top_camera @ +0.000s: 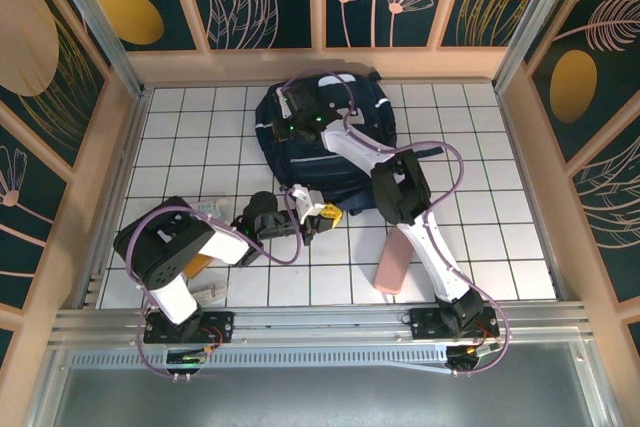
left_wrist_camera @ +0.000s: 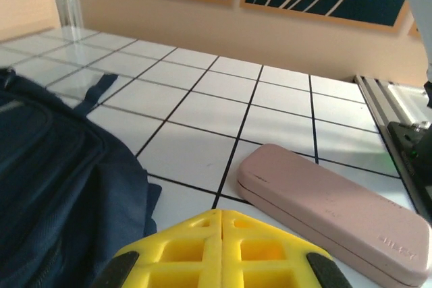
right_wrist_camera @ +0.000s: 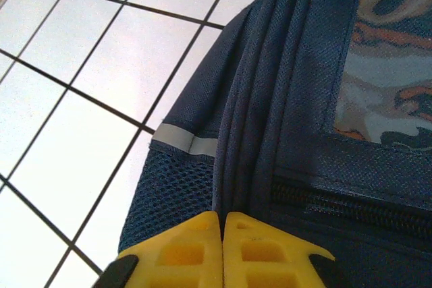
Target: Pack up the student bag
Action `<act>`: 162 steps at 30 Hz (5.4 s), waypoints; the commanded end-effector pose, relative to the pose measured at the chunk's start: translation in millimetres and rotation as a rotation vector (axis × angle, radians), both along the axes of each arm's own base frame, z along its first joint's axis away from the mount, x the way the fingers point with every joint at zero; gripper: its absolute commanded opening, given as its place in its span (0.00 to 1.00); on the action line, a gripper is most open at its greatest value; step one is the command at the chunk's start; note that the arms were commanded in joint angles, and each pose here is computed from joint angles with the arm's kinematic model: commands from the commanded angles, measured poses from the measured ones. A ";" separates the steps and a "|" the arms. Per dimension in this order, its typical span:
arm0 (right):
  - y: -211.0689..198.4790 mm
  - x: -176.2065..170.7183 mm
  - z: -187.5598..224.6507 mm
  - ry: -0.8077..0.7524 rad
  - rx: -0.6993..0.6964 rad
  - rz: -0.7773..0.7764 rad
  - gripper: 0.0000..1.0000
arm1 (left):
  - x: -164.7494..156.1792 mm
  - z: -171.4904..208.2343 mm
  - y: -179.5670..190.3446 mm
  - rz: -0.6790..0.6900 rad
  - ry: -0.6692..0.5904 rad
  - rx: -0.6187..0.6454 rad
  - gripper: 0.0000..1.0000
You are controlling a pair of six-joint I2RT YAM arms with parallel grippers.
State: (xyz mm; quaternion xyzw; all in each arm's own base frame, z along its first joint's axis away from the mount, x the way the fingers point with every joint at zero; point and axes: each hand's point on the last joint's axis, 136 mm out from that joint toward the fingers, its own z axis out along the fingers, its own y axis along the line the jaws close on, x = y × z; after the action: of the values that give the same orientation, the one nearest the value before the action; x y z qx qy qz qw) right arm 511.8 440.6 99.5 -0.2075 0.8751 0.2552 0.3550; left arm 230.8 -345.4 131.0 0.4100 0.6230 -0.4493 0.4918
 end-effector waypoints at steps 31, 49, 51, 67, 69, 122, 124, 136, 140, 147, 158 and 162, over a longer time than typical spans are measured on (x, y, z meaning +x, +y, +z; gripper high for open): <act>-101.8 -206.9 86.7 -0.009 -0.129 -0.022 0.47 | 151.4 -64.3 163.5 0.958 1.333 0.002 0.51; -76.5 -224.9 52.4 0.143 -0.153 -0.186 0.55 | 139.1 -51.2 113.7 0.893 1.538 -0.232 0.00; -82.2 -230.1 50.4 0.177 -0.150 -0.209 0.54 | 142.8 -30.7 97.7 0.835 1.545 -0.257 0.00; -156.1 -231.7 47.5 0.274 -0.112 -0.557 0.38 | 121.6 56.4 16.6 0.548 1.619 -0.314 0.00; -159.7 -222.2 48.2 0.258 -0.104 -0.586 0.35 | 117.6 57.7 16.0 0.541 1.624 -0.312 0.00; -217.8 -217.9 53.0 0.198 -0.191 -0.668 0.00 | 111.3 -12.8 69.4 0.901 1.653 -0.346 0.00; -187.6 -221.4 53.4 0.216 -0.128 -0.468 0.00 | 109.9 -10.8 70.4 0.895 1.668 -0.355 0.00; -134.0 -214.1 78.5 0.174 0.105 -0.608 0.46 | 78.6 32.5 29.2 0.710 1.901 -0.401 0.00; -152.8 -202.7 71.8 0.062 -0.010 -0.716 0.46 | 70.8 42.2 21.0 0.670 1.954 -0.398 0.00; -180.7 -198.8 48.2 -0.115 -0.268 -0.798 0.34 | 68.0 64.4 15.8 0.579 1.975 -0.446 0.00; -170.7 -193.1 18.9 0.155 -0.324 -0.592 0.34 | 65.8 60.3 25.1 0.628 1.946 -0.447 0.00; -173.7 -204.8 11.4 0.239 -0.406 -0.552 0.24 | 67.4 48.4 28.2 0.660 1.952 -0.458 0.00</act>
State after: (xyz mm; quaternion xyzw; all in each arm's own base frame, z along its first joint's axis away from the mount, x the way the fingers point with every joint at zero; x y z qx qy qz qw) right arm 320.5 290.9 149.6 0.0213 0.9398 0.0585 0.3360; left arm 332.2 -298.7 143.2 -0.3498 0.7902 -0.4972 0.0773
